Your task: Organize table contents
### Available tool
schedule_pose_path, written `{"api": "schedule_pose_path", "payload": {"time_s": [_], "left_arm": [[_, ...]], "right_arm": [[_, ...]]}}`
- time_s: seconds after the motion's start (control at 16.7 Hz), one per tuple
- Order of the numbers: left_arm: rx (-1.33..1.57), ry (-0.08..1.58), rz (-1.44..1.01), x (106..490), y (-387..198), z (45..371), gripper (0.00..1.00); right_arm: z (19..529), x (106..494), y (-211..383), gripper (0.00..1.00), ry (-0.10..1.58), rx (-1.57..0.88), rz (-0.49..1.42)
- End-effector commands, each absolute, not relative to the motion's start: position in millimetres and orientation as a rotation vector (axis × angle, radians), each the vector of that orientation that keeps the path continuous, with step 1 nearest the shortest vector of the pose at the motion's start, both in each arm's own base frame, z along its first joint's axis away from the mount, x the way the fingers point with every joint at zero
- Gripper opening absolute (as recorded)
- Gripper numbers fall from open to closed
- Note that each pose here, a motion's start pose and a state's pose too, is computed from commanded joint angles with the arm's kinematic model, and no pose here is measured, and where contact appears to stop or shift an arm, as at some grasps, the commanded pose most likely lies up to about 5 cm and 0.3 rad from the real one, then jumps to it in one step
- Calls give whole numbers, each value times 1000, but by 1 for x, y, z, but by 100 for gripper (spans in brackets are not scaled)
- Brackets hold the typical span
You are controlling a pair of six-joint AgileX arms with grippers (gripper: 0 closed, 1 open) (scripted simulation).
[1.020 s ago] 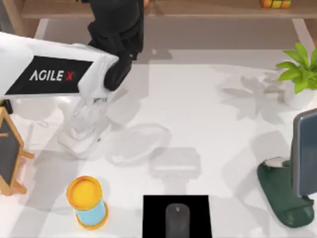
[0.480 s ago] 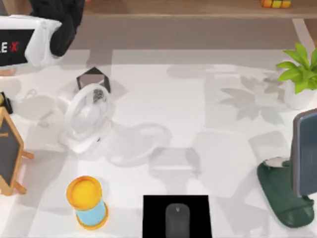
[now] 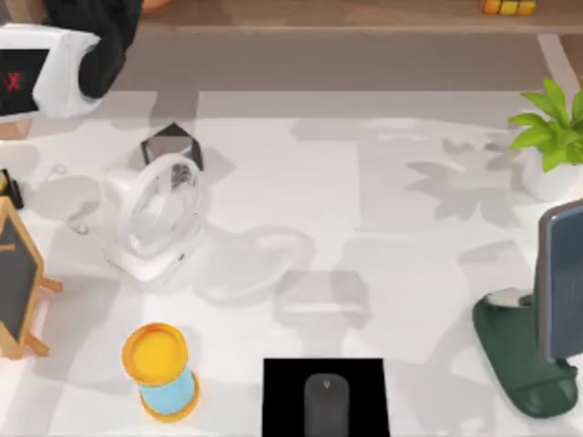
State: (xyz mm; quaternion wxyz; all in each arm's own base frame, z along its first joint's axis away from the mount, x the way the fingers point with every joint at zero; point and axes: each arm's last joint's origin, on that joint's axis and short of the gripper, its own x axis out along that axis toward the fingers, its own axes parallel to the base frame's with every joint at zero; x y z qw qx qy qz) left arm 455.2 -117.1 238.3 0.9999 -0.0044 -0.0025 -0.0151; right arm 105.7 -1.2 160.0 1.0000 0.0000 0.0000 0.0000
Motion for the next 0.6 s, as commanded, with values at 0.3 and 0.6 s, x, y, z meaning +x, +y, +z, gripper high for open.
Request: {"api": "schedule_pose_path", "payload": {"time_s": [0.3, 0.6], "left_arm": [[-9, -5, -30, 455, -117, 238, 0], [-9, -5, -30, 455, -117, 238, 15]], "right_arm": [[160, 106, -1, 100, 0, 0, 0], [160, 106, -1, 100, 0, 0, 0]]}}
